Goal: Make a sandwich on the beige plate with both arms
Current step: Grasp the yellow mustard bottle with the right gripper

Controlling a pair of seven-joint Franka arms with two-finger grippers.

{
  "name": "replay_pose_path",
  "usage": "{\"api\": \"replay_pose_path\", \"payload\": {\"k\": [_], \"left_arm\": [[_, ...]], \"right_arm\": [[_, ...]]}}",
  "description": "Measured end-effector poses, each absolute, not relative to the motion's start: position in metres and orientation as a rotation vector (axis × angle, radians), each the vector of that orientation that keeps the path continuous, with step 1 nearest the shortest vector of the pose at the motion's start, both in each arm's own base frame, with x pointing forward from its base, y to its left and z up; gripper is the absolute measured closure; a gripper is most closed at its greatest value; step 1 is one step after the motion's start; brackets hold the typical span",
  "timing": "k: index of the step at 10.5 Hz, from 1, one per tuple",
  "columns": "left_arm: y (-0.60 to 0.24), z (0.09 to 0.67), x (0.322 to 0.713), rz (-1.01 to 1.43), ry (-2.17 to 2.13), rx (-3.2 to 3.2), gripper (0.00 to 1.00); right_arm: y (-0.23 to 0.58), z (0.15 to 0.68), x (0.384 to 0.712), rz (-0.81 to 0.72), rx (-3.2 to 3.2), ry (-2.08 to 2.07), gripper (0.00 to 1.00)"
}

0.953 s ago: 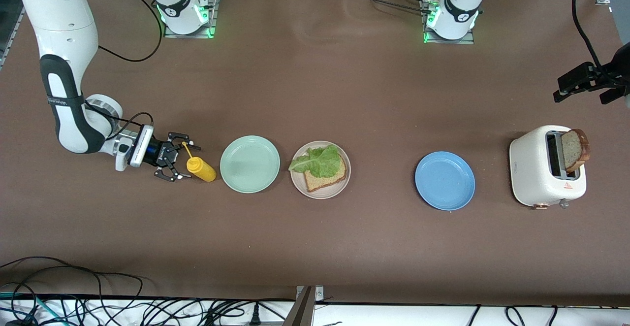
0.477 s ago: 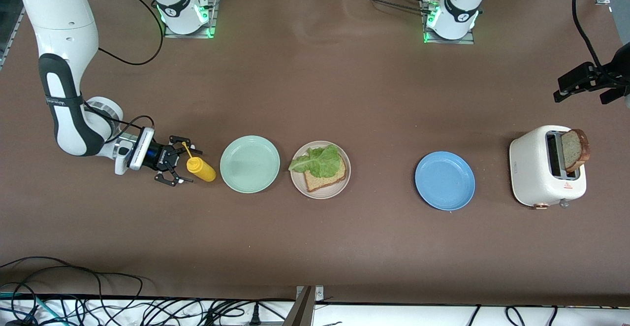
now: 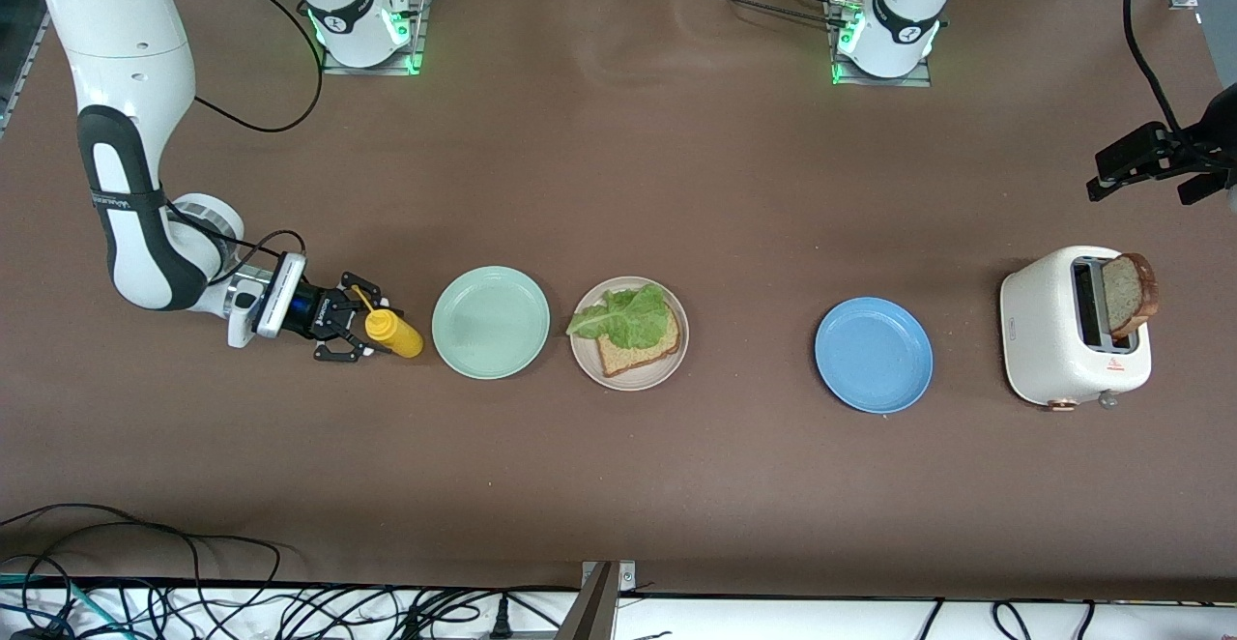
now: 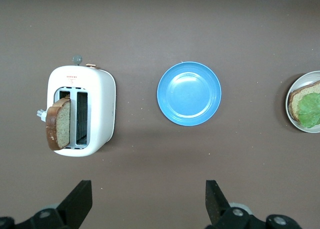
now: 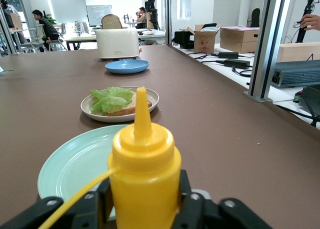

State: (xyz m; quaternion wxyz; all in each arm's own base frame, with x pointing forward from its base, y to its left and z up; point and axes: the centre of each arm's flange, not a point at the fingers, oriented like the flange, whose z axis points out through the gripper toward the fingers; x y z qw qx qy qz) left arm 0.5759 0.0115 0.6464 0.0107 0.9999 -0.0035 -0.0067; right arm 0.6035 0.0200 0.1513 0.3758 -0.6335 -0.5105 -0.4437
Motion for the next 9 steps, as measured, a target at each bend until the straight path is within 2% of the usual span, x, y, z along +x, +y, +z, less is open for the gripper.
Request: {"api": "replay_pose_path", "payload": {"k": [4, 6, 9], "left_arm": [[0.012, 0.646, 0.576, -0.021, -0.011, 3.120, 0.00], [0.012, 0.646, 0.576, -0.021, -0.011, 3.120, 0.00], [0.012, 0.646, 0.576, -0.022, -0.011, 3.120, 0.00]], "right_arm": [[0.022, 0.151, 0.604, -1.111, -1.635, -1.267, 0.86], [0.027, 0.157, 0.610, -1.055, -1.662, -1.210, 0.87], [0.027, 0.192, 0.634, -0.840, -1.738, -1.201, 0.87]]}}
